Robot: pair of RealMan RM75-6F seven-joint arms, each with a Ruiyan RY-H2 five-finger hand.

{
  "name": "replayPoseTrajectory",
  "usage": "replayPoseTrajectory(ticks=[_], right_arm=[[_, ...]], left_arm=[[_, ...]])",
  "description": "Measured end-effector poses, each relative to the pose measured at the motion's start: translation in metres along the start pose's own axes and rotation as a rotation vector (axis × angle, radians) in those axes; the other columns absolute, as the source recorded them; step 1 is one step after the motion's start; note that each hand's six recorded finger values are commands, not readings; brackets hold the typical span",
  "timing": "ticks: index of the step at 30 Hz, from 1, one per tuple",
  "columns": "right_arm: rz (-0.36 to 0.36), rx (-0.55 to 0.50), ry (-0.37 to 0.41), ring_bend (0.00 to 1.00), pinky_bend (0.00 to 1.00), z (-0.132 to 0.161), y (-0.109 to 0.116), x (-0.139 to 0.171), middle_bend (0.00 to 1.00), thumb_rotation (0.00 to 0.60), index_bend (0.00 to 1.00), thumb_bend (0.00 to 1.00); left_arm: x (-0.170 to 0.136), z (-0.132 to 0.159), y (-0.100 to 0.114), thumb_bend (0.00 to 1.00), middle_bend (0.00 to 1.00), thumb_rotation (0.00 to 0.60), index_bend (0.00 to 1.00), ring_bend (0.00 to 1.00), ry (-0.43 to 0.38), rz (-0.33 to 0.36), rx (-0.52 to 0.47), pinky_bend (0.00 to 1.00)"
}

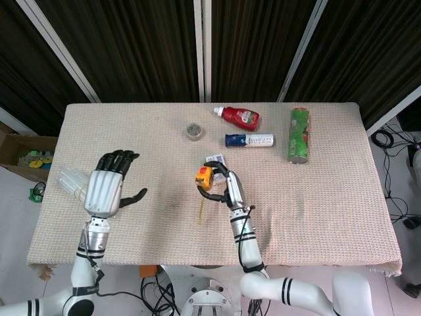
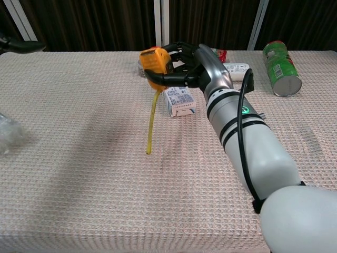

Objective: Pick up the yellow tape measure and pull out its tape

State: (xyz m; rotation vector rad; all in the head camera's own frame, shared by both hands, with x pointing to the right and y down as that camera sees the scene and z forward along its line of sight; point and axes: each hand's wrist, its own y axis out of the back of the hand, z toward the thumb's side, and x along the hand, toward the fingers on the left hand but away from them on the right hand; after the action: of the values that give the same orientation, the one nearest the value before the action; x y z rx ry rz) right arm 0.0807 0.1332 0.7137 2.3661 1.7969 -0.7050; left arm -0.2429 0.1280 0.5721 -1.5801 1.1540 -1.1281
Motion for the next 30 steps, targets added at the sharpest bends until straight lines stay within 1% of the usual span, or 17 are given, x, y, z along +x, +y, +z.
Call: replayPoseTrajectory(ticks=[1,4,10,17,19,24,30], right_arm=[[-0.012,-0.038,0.000,0.53,0.29,0.002,-0.002,-0.003,0.62,0.600,0.72,0.27],[-0.036,-0.105,-0.001,0.53,0.29,0.005,-0.006,-0.011,0.62,0.600,0.72,0.28],[-0.042,-0.138,0.007,0.53,0.29,0.012,-0.011,-0.020,0.62,0.600,0.72,0.28],[-0.037,-0.164,0.009,0.53,0.29,0.018,-0.012,-0.022,0.62,0.600,0.72,0.28],[-0.038,-0.161,0.005,0.53,0.29,0.017,-0.012,-0.022,0.62,0.600,0.72,0.29],[-0.038,-0.163,-0.002,0.53,0.29,0.014,-0.013,-0.023,0.62,0.600,0.72,0.30],[-0.032,-0.167,0.000,0.53,0.29,0.014,-0.014,-0.021,0.62,0.600,0.72,0.30]], left_arm=[[0.004,0.005,0.000,0.16,0.29,0.468,0.30,0.25,-0.008,0.004,-0.007,0.31],[0.016,0.021,-0.002,0.16,0.31,0.467,0.33,0.28,-0.033,0.008,-0.031,0.35],[0.040,0.053,-0.008,0.17,0.38,0.466,0.39,0.32,-0.081,0.013,-0.050,0.41],[0.056,0.083,-0.028,0.17,0.41,0.480,0.42,0.35,-0.128,-0.016,-0.035,0.44],[0.058,0.089,-0.031,0.18,0.42,0.484,0.43,0.37,-0.138,-0.018,-0.035,0.45],[0.062,0.100,-0.035,0.24,0.44,0.493,0.44,0.39,-0.158,-0.022,-0.041,0.47],[0.066,0.103,-0.040,0.26,0.45,0.508,0.46,0.41,-0.157,-0.033,-0.034,0.49]])
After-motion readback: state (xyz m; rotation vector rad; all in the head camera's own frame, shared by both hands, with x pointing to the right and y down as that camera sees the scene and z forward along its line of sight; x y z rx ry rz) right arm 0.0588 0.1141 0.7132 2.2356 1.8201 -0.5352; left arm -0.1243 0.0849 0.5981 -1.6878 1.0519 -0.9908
